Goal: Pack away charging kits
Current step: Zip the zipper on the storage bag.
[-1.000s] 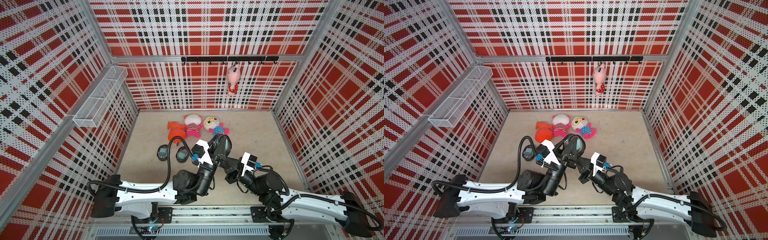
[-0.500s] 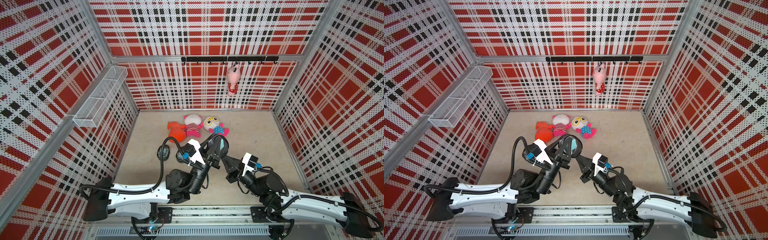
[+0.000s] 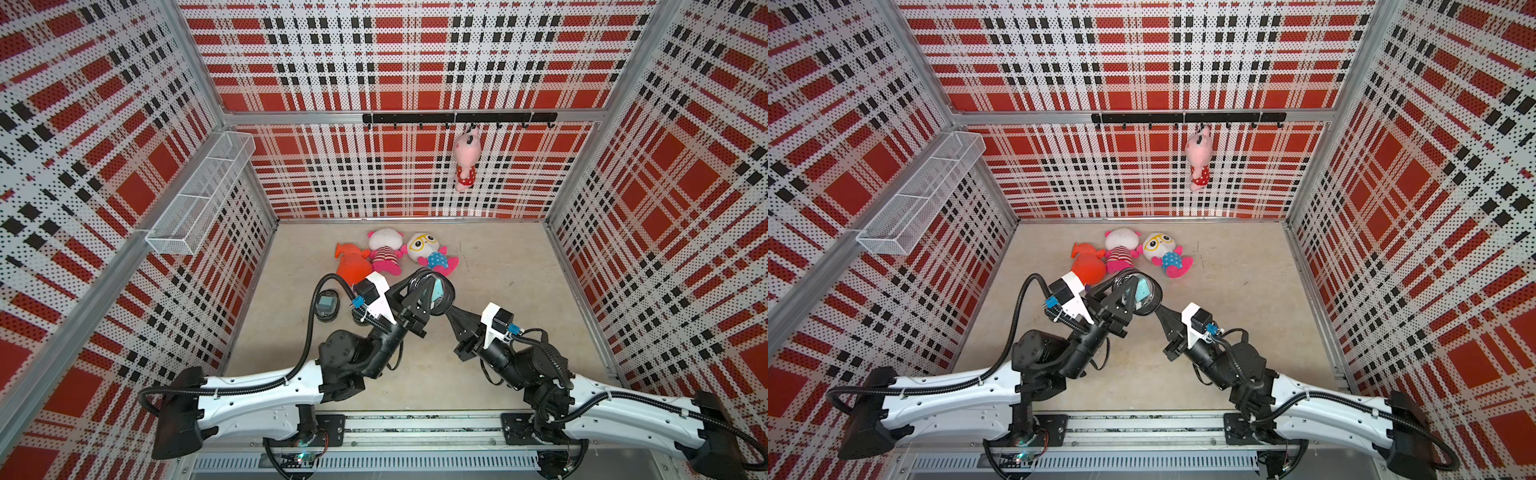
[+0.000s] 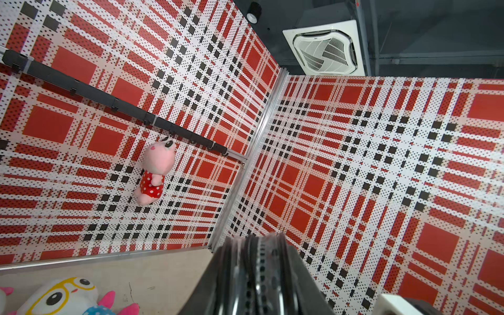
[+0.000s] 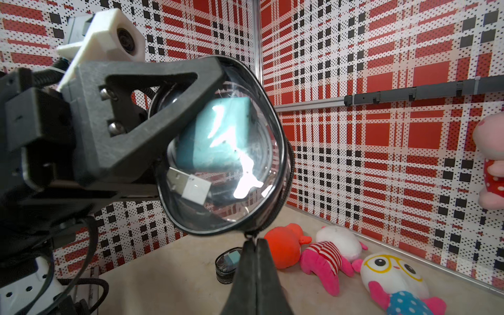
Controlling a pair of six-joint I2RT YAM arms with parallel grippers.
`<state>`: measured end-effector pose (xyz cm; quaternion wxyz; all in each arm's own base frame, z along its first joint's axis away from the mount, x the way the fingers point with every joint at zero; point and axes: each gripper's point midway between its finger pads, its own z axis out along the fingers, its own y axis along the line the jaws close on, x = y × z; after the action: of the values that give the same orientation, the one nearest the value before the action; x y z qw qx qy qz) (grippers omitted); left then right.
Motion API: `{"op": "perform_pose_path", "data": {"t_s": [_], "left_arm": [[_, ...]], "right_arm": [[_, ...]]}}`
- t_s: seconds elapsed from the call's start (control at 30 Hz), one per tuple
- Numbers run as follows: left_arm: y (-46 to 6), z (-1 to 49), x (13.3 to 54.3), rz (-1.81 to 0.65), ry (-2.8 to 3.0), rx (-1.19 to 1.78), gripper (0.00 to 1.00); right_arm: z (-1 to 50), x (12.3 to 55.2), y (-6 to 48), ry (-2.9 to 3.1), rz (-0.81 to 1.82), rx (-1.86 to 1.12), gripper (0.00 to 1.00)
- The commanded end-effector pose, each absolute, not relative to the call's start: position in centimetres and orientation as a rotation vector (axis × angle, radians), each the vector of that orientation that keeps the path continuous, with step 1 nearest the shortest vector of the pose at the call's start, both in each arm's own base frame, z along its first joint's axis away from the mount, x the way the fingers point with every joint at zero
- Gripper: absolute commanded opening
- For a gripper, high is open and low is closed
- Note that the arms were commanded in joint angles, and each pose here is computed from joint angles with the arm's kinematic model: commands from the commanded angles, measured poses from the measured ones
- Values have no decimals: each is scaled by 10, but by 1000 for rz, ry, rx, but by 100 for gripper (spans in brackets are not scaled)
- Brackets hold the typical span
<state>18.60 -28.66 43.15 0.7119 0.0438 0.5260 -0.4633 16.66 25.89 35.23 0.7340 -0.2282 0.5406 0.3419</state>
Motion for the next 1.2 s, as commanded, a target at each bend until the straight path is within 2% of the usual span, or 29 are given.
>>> {"op": "perform_pose_path", "data": {"t_s": [0.0,0.47,0.8,1.17], "left_arm": [[-276,443,185,-1079,1136,78,0],[-279,437,214,-1097,1239,153,0],[-276,441,214,-1152,1219,201,0],[-280,447,202,-1230,1145,260,0]], "right_arm": [[372,172,252,1171,662,-513,0],[385,185,246,1132,561,-606,0],[386,208,251,1183,527,-643,0],[401,188,272,1154,693,-741,0]]}}
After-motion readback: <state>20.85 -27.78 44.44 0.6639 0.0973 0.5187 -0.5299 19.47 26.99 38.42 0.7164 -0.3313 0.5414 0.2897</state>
